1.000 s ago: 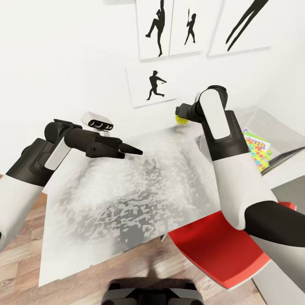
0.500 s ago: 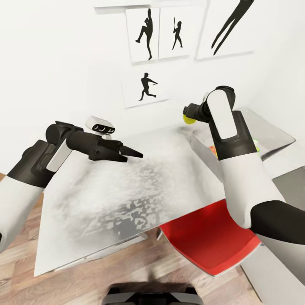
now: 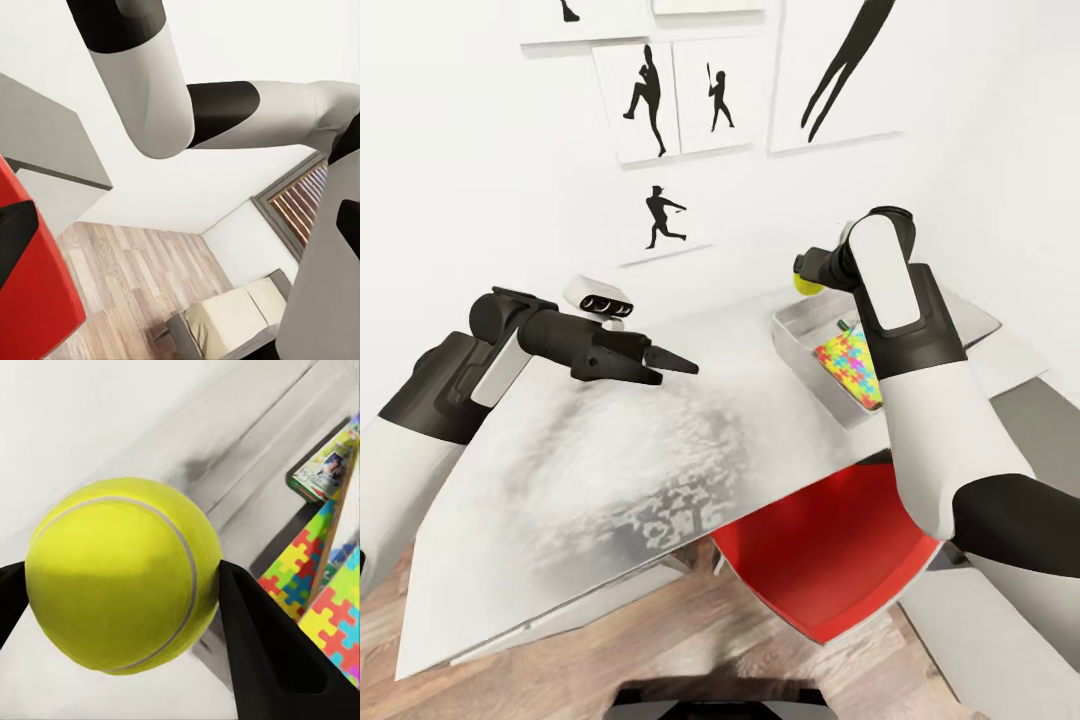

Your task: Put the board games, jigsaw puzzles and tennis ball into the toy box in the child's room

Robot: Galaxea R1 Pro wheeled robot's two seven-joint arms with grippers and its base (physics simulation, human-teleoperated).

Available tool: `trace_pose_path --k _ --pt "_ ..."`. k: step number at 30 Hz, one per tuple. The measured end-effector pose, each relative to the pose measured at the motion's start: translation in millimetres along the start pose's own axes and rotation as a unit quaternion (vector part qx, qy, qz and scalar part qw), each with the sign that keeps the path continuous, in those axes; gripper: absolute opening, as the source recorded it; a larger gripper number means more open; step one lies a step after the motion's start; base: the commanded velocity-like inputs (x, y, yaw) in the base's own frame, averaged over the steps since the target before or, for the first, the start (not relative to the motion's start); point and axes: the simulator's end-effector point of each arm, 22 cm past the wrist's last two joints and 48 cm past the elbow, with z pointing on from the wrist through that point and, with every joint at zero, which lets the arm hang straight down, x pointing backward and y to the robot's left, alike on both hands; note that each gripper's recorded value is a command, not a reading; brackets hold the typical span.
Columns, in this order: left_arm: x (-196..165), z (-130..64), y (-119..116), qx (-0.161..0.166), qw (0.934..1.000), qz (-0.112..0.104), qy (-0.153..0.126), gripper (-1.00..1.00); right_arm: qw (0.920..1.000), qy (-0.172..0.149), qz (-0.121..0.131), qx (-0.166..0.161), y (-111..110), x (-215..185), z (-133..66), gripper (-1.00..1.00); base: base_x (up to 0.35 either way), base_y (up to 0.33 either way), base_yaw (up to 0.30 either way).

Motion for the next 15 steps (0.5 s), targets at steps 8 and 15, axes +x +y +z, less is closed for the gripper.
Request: trace_pose_path --k 8,15 --pt "-3 1.0 -6 -0.003 1.0000 0.005 0.002 1.00 1.0000 -0.002 0.000 0.003 -5 -3 -5.3 -1.00 0.000 -0.013 -0.130" --pt "-2 1.6 -9 -0.003 1.0000 0.006 0.002 1.00 1.0000 0.000 -0.005 0.008 -11 -3 -6.3 -1.00 0.000 -0.060 -0.055"
